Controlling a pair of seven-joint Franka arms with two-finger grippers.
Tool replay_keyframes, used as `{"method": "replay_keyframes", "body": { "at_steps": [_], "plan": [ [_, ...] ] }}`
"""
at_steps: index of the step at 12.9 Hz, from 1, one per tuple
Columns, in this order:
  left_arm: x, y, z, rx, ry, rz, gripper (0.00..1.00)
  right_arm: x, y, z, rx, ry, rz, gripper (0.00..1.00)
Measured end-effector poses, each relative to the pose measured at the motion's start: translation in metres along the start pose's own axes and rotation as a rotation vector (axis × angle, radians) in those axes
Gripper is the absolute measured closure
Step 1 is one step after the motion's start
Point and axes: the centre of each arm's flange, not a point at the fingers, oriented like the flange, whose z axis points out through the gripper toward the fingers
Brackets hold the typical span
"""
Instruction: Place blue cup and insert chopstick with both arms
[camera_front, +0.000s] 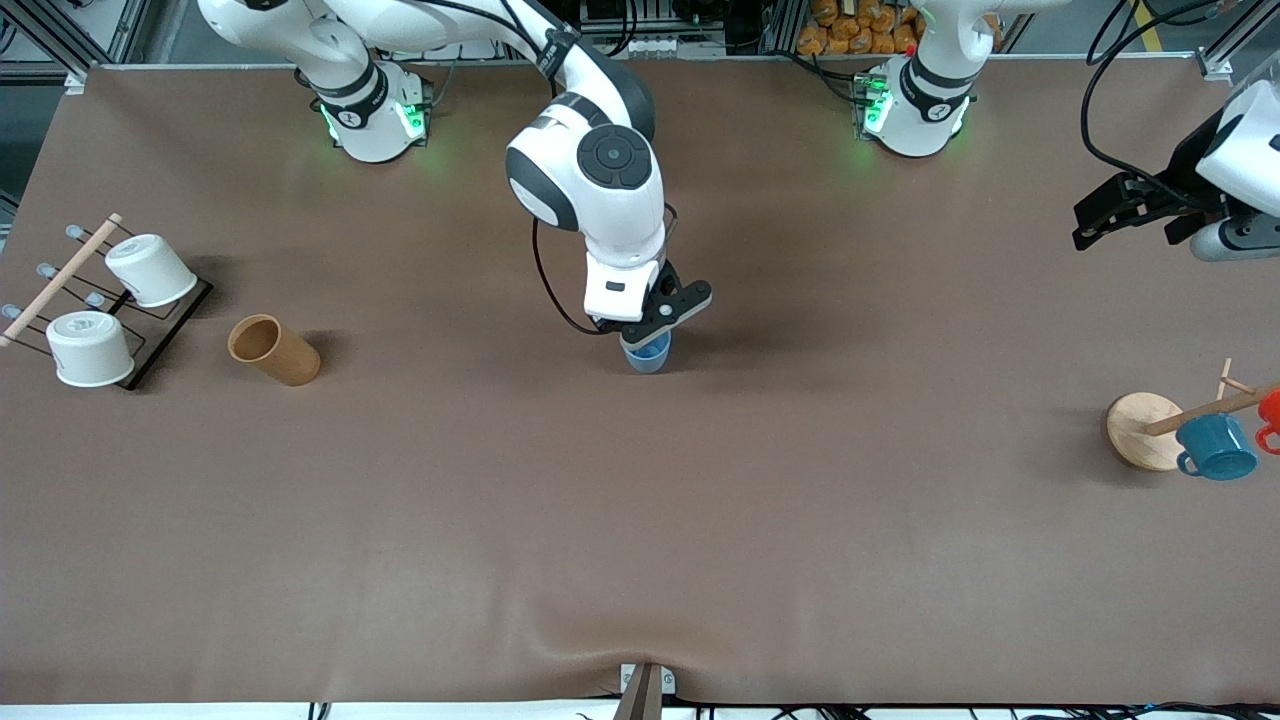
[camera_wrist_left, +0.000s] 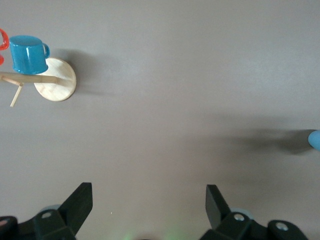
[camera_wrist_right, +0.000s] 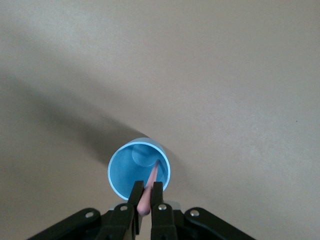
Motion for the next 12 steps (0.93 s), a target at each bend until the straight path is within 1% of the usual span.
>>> {"method": "replay_keyframes", "body": {
  "at_steps": [4, 7, 8, 9, 12],
  "plan": [
    [0.007, 0.005, 0.000, -0.005, 0.032, 0.008, 0.00, 0.002, -0.004, -0.014, -0.012, 0.023, -0.011, 0.38],
    [0.008, 0.006, 0.001, -0.005, 0.030, 0.011, 0.00, -0.005, 0.005, -0.072, -0.032, 0.032, 0.014, 0.04],
    [0.008, 0.007, 0.003, -0.005, 0.028, 0.014, 0.00, -0.010, 0.016, -0.096, -0.044, 0.036, 0.031, 0.00],
    [0.009, 0.011, 0.004, -0.005, 0.026, 0.020, 0.00, -0.014, 0.034, -0.118, -0.057, 0.034, 0.059, 0.00],
    [0.008, 0.021, 0.005, -0.005, 0.025, 0.039, 0.00, -0.026, 0.136, -0.166, -0.096, 0.010, 0.211, 0.00]
  ]
}}
